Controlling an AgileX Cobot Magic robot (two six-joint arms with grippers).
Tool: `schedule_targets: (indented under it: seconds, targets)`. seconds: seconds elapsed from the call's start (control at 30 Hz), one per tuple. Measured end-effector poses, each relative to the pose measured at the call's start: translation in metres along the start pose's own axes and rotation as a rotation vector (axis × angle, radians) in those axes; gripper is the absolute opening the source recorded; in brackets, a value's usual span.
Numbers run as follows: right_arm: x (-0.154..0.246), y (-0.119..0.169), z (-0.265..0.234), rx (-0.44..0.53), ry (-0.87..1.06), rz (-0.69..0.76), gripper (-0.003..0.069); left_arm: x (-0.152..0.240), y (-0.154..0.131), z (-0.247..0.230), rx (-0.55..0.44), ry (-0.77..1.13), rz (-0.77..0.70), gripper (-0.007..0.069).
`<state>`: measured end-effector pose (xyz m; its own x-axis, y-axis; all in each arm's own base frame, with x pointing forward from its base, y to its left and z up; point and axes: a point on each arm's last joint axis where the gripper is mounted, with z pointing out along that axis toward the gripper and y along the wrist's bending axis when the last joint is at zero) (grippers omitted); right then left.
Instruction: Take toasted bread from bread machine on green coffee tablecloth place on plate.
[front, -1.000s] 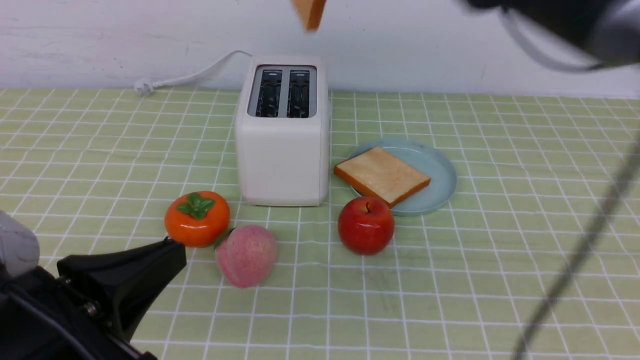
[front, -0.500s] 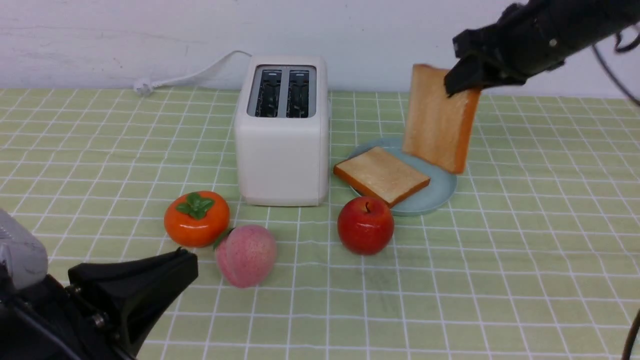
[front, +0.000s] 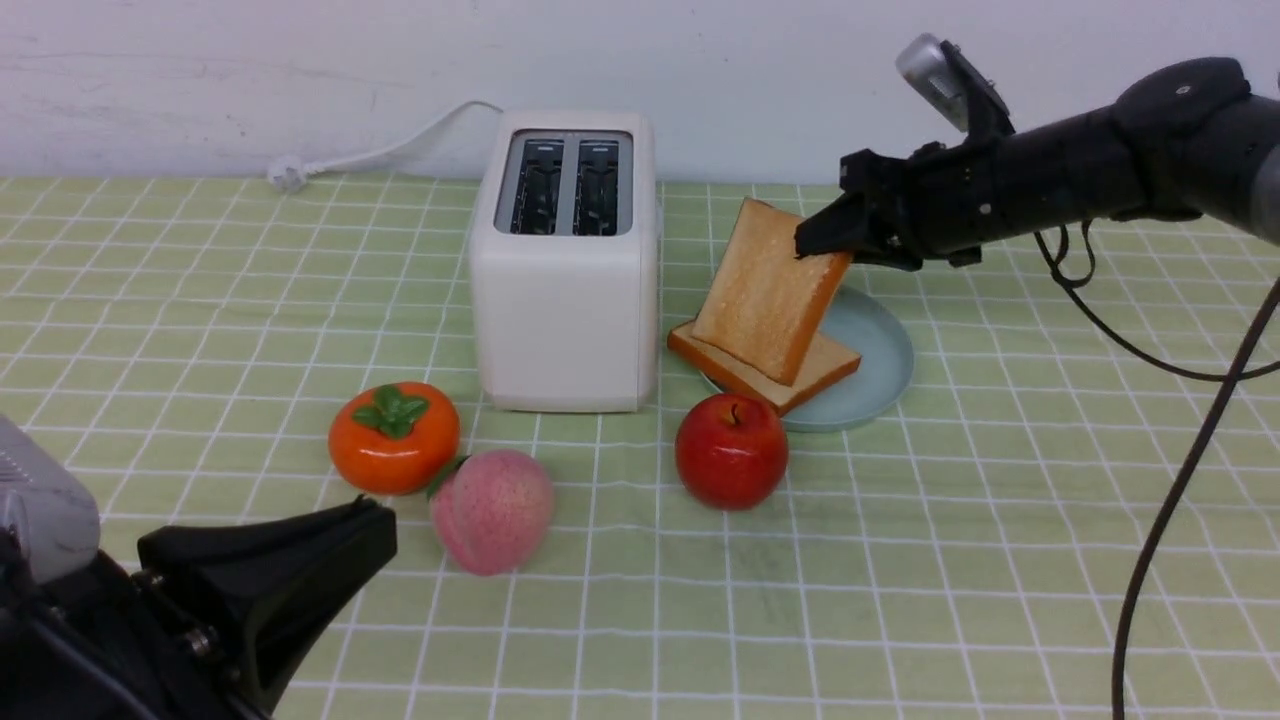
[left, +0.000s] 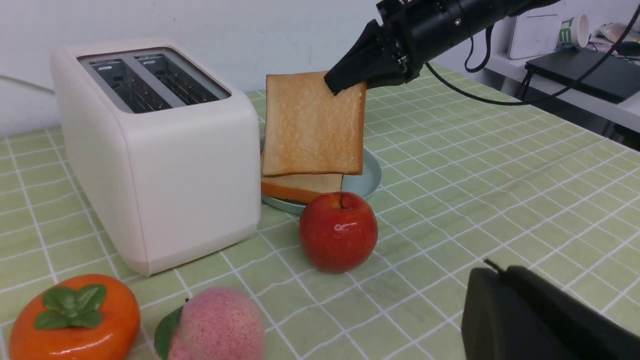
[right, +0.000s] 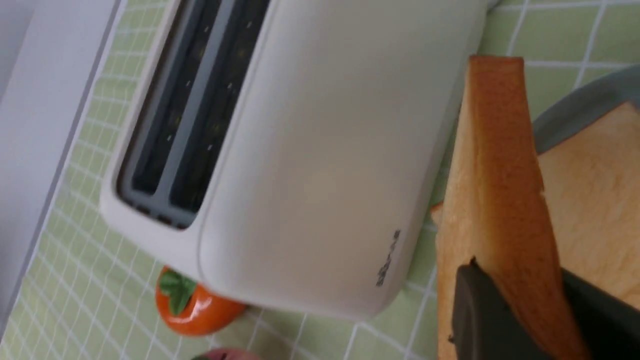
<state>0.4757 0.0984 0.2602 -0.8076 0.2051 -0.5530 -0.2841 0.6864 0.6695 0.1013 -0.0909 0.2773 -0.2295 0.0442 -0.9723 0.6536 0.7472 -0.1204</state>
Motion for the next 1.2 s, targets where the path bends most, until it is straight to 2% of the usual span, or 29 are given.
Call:
schedule_targets:
  seconds: [0.23, 0.3, 0.4, 0.5, 0.53, 0.6, 0.63, 0.67, 0.73, 0.83, 0.9, 0.93, 1.0, 1.07, 1.13, 1.2]
  targets:
    - [-0.001, -0.012, 0.006, 0.068, -0.027, 0.009, 0.0125, 0.000, -0.001, 0.000, 0.013, 0.004, 0.001, -0.0013]
    - [0.000, -0.015, 0.005, 0.095, -0.017, 0.015, 0.0152, 0.000, -0.002, 0.000, 0.018, 0.005, 0.002, -0.0013]
    - [0.003, -0.019, 0.005, 0.147, 0.007, 0.013, 0.0242, 0.000, -0.002, 0.000, 0.018, 0.005, 0.003, -0.0013]
    - [0.006, -0.025, 0.003, 0.218, 0.051, 0.014, 0.0402, 0.001, -0.002, 0.000, 0.021, 0.006, 0.003, -0.0011]
    - [0.007, -0.025, 0.003, 0.223, 0.054, 0.014, 0.0412, 0.001, -0.002, 0.000, 0.021, 0.006, 0.003, -0.0011]
    - [0.005, -0.023, -0.009, 0.307, 0.077, -0.023, 0.0530, 0.001, -0.003, 0.000, 0.030, 0.009, 0.003, -0.0011]
    - [0.005, -0.022, -0.011, 0.312, 0.078, -0.020, 0.0538, 0.001, -0.003, 0.000, 0.030, 0.009, 0.003, -0.0011]
    - [0.001, -0.014, -0.024, 0.356, 0.070, -0.049, 0.0578, 0.001, -0.003, 0.000, 0.032, 0.010, 0.003, -0.0011]
    - [-0.004, 0.000, -0.045, 0.413, 0.057, -0.093, 0.0601, 0.001, -0.003, 0.000, 0.029, 0.009, 0.003, -0.0011]
    - [-0.009, 0.040, -0.092, 0.462, 0.039, -0.148, 0.0566, 0.000, -0.001, 0.000, 0.010, 0.003, 0.003, -0.0011]
    - [-0.008, 0.067, -0.126, 0.483, 0.029, -0.192, 0.0490, -0.001, 0.000, -0.001, -0.005, -0.005, -0.001, -0.0011]
    - [-0.007, 0.066, -0.126, 0.488, 0.036, -0.192, 0.0490, -0.001, 0.000, -0.001, -0.006, -0.008, -0.003, -0.0011]
    - [0.003, 0.095, -0.164, 0.505, 0.022, -0.232, 0.0365, -0.009, 0.000, -0.008, -0.006, -0.059, -0.038, -0.0011]
    - [0.018, 0.113, -0.192, 0.513, 0.014, -0.250, 0.0280, -0.016, -0.001, -0.017, -0.002, -0.111, -0.059, -0.0011]
    - [0.039, 0.126, -0.215, 0.519, 0.022, -0.257, 0.0160, -0.023, -0.001, -0.033, -0.003, -0.200, -0.085, -0.0011]
    - [0.057, 0.132, -0.229, 0.519, 0.024, -0.255, 0.0117, -0.025, -0.001, -0.042, 0.006, -0.243, -0.098, -0.0011]
